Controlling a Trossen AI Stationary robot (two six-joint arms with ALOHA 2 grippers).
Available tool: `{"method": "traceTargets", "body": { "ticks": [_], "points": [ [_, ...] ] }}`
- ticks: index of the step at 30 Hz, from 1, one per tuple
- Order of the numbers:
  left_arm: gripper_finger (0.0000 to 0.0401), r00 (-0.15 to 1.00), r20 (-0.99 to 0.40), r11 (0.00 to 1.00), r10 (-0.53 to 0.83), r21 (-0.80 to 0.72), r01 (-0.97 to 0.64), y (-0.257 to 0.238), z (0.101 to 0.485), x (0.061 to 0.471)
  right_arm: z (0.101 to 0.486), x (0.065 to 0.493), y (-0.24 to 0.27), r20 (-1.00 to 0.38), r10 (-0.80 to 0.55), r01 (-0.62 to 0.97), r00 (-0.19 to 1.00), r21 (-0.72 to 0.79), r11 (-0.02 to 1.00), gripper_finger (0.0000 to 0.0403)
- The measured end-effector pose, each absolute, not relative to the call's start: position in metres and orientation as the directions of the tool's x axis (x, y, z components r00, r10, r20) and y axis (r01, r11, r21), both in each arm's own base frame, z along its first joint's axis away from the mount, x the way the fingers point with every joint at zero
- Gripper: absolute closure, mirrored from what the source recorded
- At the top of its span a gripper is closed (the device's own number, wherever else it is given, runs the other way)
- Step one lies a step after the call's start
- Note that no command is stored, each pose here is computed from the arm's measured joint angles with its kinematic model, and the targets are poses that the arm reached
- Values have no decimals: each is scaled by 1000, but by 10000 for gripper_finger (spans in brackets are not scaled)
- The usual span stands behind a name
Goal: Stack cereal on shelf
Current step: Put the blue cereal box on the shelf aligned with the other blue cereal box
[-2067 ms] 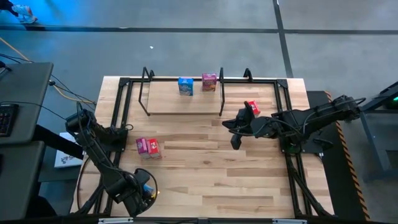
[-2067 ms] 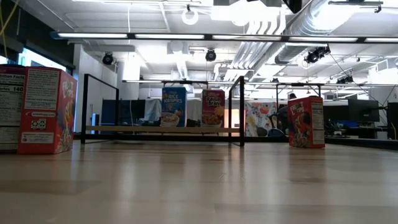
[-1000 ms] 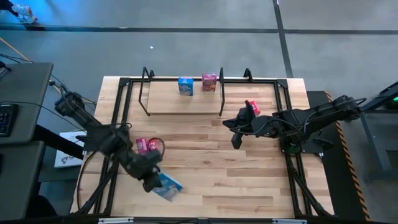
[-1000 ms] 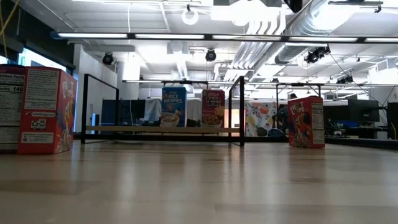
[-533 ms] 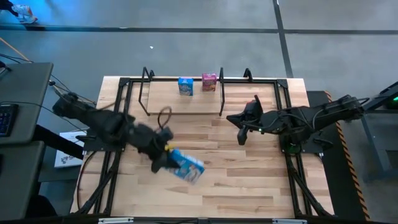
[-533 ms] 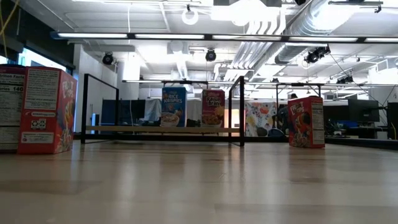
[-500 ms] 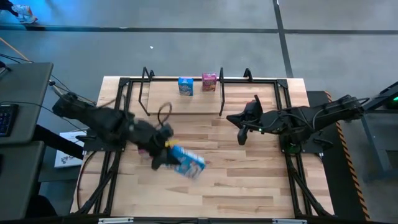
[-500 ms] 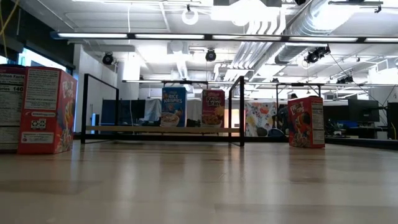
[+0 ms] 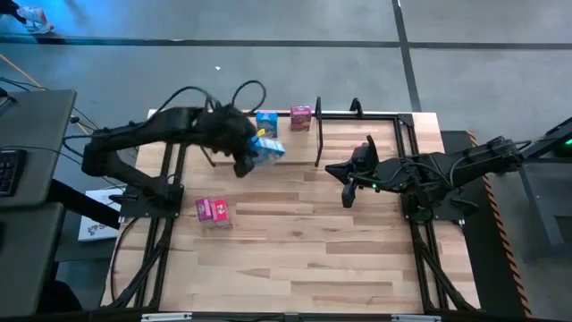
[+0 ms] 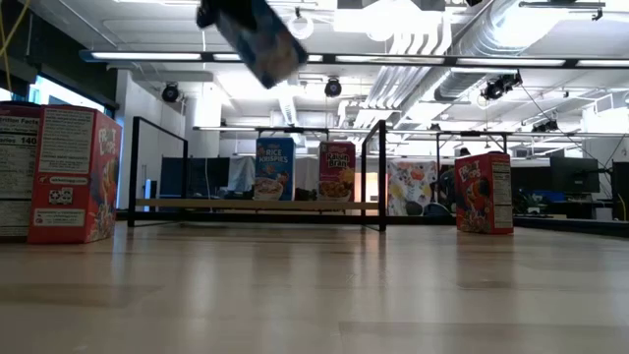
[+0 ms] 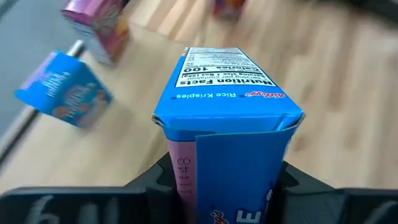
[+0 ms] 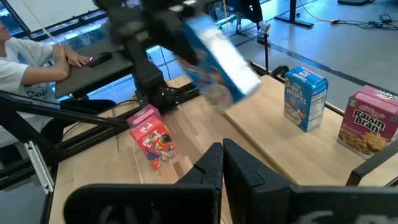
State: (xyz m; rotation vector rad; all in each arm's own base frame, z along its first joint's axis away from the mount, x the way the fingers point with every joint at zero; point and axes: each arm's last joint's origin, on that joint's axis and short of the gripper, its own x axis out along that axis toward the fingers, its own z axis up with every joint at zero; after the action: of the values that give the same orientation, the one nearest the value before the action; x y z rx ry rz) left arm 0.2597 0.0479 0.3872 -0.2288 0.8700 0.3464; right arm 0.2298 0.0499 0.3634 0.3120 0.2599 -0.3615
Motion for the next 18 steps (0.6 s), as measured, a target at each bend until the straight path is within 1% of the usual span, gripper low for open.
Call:
{"method": "traceTargets", "body": {
  "ticks": [3, 10, 15, 18],
  "points": [
    [295, 513, -829, 931, 224, 27, -364, 68, 370, 271, 363, 230, 50, -303, -308, 388, 902, 254, 886, 403],
    [294, 356, -904, 947, 235, 131, -294, 104, 325, 302, 363, 230, 49, -299, -334, 417, 894, 284, 863, 403],
    [284, 241, -922, 932, 304, 235, -275, 124, 299, 313, 363, 230, 49, -297, -343, 428, 891, 303, 851, 403],
    [279, 193, -926, 930, 325, 275, -243, 134, 289, 316, 363, 230, 48, -298, -348, 435, 889, 309, 846, 403]
  ]
}}
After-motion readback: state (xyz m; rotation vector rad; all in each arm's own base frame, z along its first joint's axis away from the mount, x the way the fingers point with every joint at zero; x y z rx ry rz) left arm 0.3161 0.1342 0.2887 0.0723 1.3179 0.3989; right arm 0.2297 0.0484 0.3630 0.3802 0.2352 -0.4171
